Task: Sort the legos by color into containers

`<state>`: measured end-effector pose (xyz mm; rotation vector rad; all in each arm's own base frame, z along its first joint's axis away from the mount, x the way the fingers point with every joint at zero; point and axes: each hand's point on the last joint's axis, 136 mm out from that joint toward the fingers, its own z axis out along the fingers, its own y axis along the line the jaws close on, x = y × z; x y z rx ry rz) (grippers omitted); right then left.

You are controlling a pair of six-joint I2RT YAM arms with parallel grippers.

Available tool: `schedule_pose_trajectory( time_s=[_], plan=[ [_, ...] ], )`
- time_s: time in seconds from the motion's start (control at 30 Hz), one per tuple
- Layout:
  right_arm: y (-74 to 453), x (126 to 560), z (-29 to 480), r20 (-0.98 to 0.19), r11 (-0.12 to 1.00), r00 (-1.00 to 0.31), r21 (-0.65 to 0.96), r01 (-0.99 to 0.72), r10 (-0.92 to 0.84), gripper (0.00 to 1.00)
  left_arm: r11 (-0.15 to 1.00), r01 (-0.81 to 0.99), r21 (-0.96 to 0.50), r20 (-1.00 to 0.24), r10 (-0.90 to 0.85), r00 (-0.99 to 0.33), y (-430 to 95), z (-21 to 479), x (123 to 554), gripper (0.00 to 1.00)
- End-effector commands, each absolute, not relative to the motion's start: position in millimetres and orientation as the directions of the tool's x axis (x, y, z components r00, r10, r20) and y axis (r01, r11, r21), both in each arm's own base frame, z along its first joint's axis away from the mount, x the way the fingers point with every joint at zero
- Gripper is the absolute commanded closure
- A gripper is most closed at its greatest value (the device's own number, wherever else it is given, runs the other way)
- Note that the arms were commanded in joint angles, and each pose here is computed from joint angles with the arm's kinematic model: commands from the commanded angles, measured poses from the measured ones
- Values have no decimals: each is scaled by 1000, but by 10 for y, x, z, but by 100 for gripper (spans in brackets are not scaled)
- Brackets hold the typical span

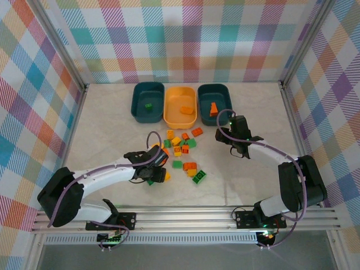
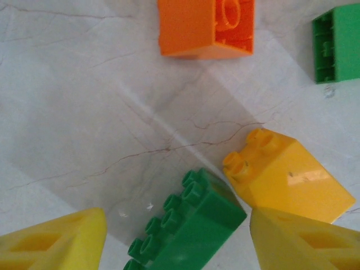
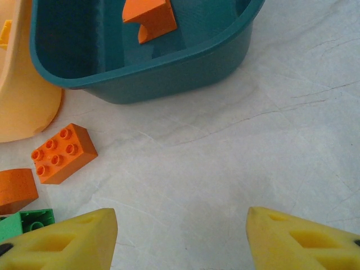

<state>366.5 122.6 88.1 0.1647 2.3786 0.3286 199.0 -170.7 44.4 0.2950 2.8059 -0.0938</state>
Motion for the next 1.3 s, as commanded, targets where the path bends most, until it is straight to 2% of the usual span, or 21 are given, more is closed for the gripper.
schedule_pose_trajectory(
  time_s=[0.0, 0.2, 0.3, 0.47, 0.53, 0.6, 0.7, 0.8, 1.17, 1.27],
  plan=[
    [1229, 3677, 905, -652, 961, -730, 275, 27, 207, 38, 969, 237, -70, -290, 207, -934, -1723, 397, 1881, 32],
    [1229, 3678, 888, -647, 961, -734, 274, 28, 206, 38, 974, 217, -62, -231, 197, -953, -1682, 323, 1787, 36],
    [1234, 3678, 889, -648, 962, -734, 273, 27, 205, 38, 978, 206, -28, -213, 195, -957, -1641, 239, 1795, 42],
    [1239, 3686, 848, -641, 963, -741, 268, 28, 200, 38, 975, 206, -88, -205, 184, -961, -1773, 246, 1795, 48],
    [1236, 3689, 835, -639, 963, -743, 267, 30, 200, 38, 971, 209, -115, -199, 183, -963, -1821, 287, 1777, 48],
    [1235, 3690, 826, -638, 964, -744, 264, 30, 198, 38, 965, 210, -155, -199, 178, -964, -1882, 354, 1752, 41],
    [1245, 3695, 812, -635, 964, -747, 263, 29, 196, 38, 951, 216, -221, -205, 171, -964, -1957, 469, 1695, 25],
    [1257, 3699, 797, -631, 965, -751, 262, 28, 193, 38, 954, 212, -213, -222, 164, -961, -1884, 519, 1672, 20],
    [1275, 3694, 814, -637, 968, -749, 252, 20, 181, 38, 984, 170, -56, -166, 158, -973, -1615, 224, 1654, 41],
    [1278, 3692, 812, -636, 967, -750, 252, 18, 180, 38, 985, 169, -44, -157, 161, -974, -1640, 138, 1686, 51]
  ],
)
